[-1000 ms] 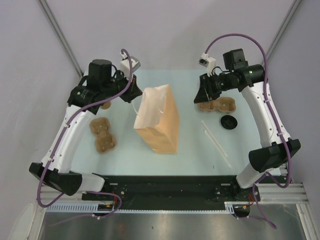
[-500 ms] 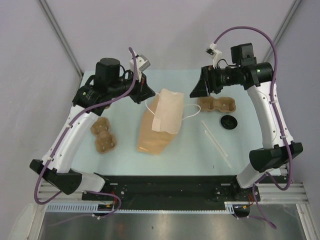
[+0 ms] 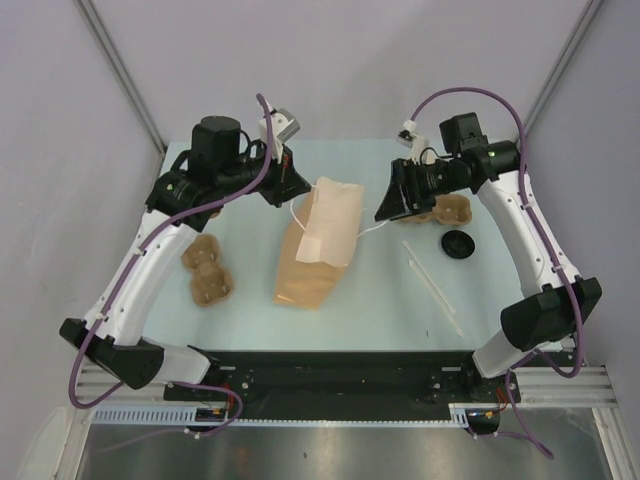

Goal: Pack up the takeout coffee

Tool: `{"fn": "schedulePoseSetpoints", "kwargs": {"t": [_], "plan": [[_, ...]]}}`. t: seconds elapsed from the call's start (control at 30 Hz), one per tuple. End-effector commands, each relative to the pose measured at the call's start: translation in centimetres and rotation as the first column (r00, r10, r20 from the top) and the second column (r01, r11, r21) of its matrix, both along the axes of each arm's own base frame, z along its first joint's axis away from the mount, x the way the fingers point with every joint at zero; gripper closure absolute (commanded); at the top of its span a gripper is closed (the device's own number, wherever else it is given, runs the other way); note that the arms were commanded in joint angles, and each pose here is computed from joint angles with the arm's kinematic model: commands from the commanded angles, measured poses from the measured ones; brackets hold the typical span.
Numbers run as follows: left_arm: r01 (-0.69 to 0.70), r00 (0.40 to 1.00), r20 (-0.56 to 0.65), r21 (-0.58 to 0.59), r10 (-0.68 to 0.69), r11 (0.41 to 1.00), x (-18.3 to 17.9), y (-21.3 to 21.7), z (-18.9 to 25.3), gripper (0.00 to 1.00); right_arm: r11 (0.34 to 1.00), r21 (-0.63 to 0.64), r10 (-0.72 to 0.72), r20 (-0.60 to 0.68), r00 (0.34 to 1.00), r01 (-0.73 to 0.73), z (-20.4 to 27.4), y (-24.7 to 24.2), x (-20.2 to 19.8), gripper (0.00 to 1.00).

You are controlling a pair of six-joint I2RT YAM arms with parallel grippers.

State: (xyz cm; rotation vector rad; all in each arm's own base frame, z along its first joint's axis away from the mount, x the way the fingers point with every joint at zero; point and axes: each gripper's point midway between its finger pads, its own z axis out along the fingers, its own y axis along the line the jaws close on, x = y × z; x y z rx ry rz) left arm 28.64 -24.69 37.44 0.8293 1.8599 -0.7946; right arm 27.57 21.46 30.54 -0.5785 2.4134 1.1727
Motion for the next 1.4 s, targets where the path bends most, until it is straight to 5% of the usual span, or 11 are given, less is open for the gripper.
{"fn": "schedulePoseSetpoints", "kwargs": {"t": [0.0, 0.17, 0.3, 0.63, 0.97, 1.37], "plan": [[-0.004, 1.000, 0.028, -0.027, 0.005, 1.000, 0.0, -0.1, 1.0, 1.00, 0.999, 0.039, 0.024, 0.040, 0.999, -0.025, 1.7, 0.4, -2.0, 0.42], [-0.030, 0.998, 0.051, -0.034, 0.032, 0.999, -0.1, 0.7, 1.5, 1.00, 0.998, 0.059, 0.000, 0.054, 0.999, -0.003, 2.5, -0.3, -1.0, 1.00], [-0.104, 0.993, 0.042, -0.084, 0.108, 0.991, 0.4, 2.6, 2.0, 1.00, 0.998, 0.045, -0.042, 0.119, 0.992, 0.037, 3.9, -1.8, 0.7, 1.00], [-0.304, 0.931, -0.238, -0.087, 0.276, 0.949, 2.0, 6.5, -7.0, 1.00, 0.987, -0.157, -0.002, 0.153, 0.988, 0.027, -0.6, -3.0, 2.1, 1.00], [-0.271, 0.908, -0.368, -0.152, 0.200, 0.950, 1.4, 5.0, -10.9, 1.00, 0.954, -0.299, 0.037, 0.073, 0.997, -0.013, -5.8, -4.4, 0.7, 1.00], [-0.188, 0.870, -0.489, -0.213, 0.062, 0.959, 0.6, 0.6, -14.9, 1.00, 0.950, -0.308, 0.056, -0.012, 0.998, -0.057, -9.3, -4.1, -0.4, 1.00]]}}
